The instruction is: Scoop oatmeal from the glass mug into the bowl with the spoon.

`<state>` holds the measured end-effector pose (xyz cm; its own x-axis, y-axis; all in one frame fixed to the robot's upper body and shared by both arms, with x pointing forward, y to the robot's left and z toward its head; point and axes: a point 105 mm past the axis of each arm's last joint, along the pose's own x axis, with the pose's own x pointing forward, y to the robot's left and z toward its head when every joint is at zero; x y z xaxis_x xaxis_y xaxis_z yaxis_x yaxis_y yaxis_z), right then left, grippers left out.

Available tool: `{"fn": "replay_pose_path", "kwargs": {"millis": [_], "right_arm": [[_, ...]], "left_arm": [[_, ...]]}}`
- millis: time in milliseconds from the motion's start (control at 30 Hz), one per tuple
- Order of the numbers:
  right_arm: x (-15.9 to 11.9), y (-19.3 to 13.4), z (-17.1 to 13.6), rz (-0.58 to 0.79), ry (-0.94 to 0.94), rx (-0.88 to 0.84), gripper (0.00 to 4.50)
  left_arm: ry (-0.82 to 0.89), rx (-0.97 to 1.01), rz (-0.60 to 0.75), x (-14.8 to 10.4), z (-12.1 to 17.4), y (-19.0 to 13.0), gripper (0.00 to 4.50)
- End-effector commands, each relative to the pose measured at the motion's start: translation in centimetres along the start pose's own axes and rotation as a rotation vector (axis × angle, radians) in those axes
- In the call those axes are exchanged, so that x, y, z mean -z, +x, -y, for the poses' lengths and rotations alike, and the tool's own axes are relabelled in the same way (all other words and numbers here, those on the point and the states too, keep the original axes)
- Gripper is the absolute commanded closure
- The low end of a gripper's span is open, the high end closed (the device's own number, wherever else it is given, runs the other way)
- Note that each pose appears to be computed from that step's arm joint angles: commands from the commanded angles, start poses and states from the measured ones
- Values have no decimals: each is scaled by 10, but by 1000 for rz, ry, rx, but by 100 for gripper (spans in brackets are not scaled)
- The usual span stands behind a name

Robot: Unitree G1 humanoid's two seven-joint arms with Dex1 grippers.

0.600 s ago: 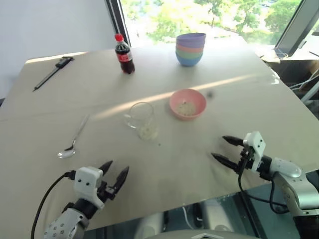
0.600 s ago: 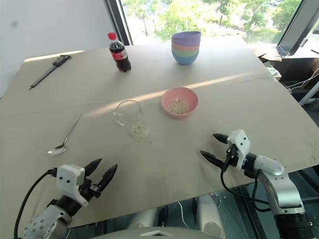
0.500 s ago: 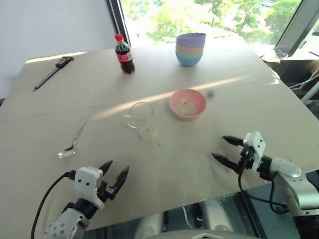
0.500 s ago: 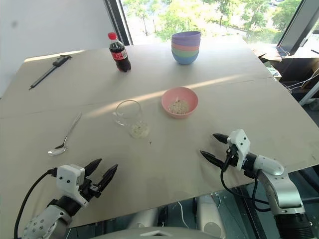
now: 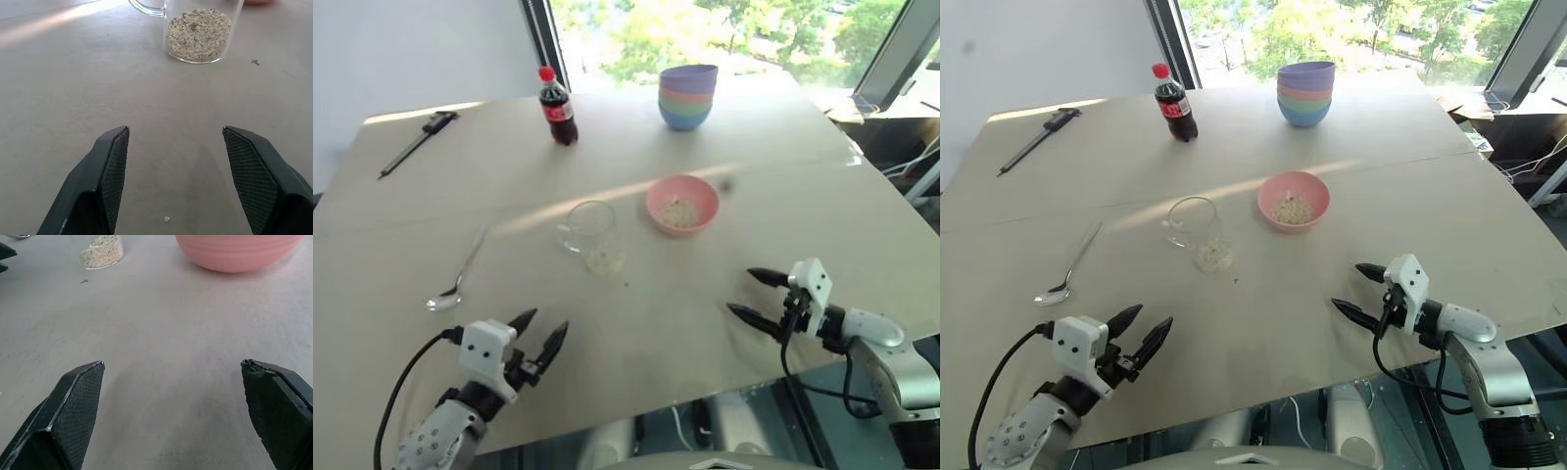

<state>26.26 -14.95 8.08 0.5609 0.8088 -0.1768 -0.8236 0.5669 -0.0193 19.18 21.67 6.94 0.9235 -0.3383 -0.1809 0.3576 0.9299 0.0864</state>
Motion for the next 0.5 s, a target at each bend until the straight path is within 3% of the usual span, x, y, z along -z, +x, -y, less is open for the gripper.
{"fn": "replay_pose_path", "kwargs": {"millis": [33, 300, 400, 500], "right_arm": [[-13, 1, -3, 33, -41, -28, 0], [-22, 4, -2, 54, -51, -35, 0], [-30, 9, -16, 73, -58, -100, 0], [-50, 16, -43, 95, -66, -217, 0]], "left_arm": [[12, 5, 17, -5, -1, 1, 136], [8, -5, 30, -10, -2, 5, 136], [13, -23, 39, -17, -11, 4, 136], [50, -72, 47, -32, -38, 1, 136]]}}
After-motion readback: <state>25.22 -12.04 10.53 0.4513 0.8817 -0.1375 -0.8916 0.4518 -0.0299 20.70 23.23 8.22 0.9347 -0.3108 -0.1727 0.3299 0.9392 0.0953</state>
